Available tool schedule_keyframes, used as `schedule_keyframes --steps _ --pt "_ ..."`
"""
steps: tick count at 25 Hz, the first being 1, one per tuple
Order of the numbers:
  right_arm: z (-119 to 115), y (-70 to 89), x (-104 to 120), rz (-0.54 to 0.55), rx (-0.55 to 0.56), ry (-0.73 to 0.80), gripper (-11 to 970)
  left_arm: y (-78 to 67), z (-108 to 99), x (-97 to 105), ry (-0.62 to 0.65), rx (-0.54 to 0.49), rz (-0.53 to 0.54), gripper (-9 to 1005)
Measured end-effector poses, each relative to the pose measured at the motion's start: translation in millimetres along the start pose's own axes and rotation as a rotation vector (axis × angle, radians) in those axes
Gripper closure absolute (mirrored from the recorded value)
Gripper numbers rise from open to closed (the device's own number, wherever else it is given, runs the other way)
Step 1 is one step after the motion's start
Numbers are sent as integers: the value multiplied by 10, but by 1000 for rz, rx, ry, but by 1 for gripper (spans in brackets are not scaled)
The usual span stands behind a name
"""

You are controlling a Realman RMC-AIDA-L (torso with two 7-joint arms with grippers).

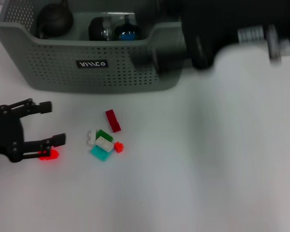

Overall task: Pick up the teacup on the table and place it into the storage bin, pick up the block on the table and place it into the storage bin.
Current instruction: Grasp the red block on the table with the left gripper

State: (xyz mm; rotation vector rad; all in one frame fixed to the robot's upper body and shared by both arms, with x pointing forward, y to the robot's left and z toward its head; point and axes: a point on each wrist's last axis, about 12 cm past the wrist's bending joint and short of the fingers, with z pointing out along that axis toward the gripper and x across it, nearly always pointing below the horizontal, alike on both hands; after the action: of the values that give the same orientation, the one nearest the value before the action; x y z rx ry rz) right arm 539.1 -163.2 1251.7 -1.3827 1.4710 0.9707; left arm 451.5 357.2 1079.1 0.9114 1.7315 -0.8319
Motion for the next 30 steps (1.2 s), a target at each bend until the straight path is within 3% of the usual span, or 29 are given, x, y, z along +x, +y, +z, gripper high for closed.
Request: schedule_keyframes --steps 4,9,11,18,30 --pt "-9 152 450 126 -100 61 273 3 -141 -89 105 -15 -22 120" --pt "36 110 962 300 -94 165 274 36 -119 -273 344 -43 -146 121" --pt "62 81 1046 326 -88 192 275 44 -42 -368 438 -46 -195 121" --pt "102 31 1139 323 -99 264 273 75 269 -713 618 -77 -400 122" --pt "73 -12 1172 250 -110 333 274 114 673 -1093 845 -364 -604 122"
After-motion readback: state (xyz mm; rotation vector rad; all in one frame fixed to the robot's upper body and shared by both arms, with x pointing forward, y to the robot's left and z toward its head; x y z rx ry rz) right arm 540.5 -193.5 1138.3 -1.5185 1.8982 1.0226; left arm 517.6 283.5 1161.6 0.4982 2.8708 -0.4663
